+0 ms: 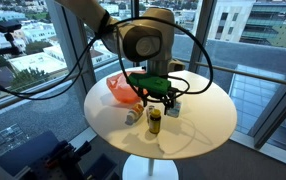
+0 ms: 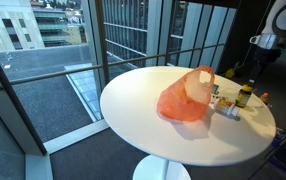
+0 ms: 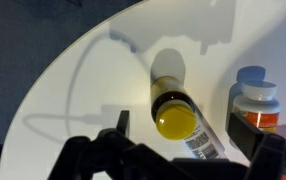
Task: Put the brown bottle in the plastic
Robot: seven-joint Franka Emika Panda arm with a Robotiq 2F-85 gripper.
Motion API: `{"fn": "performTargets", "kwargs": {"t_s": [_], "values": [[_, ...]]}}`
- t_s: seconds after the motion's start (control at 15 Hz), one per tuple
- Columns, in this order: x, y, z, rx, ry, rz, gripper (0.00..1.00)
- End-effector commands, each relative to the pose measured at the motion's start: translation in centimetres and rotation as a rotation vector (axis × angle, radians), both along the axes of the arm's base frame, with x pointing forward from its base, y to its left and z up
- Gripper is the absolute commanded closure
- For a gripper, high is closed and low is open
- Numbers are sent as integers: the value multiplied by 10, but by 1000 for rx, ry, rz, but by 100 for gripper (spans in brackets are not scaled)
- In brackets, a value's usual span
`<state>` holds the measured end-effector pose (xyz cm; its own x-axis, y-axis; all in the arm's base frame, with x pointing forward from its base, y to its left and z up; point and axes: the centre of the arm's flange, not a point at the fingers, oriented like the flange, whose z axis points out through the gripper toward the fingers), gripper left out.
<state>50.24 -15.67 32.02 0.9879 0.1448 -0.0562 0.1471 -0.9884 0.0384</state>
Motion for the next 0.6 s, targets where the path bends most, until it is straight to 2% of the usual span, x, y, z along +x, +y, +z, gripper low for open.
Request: {"fn": "performTargets", "kwargs": {"t_s": [0.0, 0.33, 0.47, 0.53], "values": [[19, 0, -7, -9, 1, 2, 0], [30, 7, -20, -10, 23, 19, 0], [32, 8, -23, -10, 30, 21, 28], [32, 8, -24, -12, 33, 19, 34]]}}
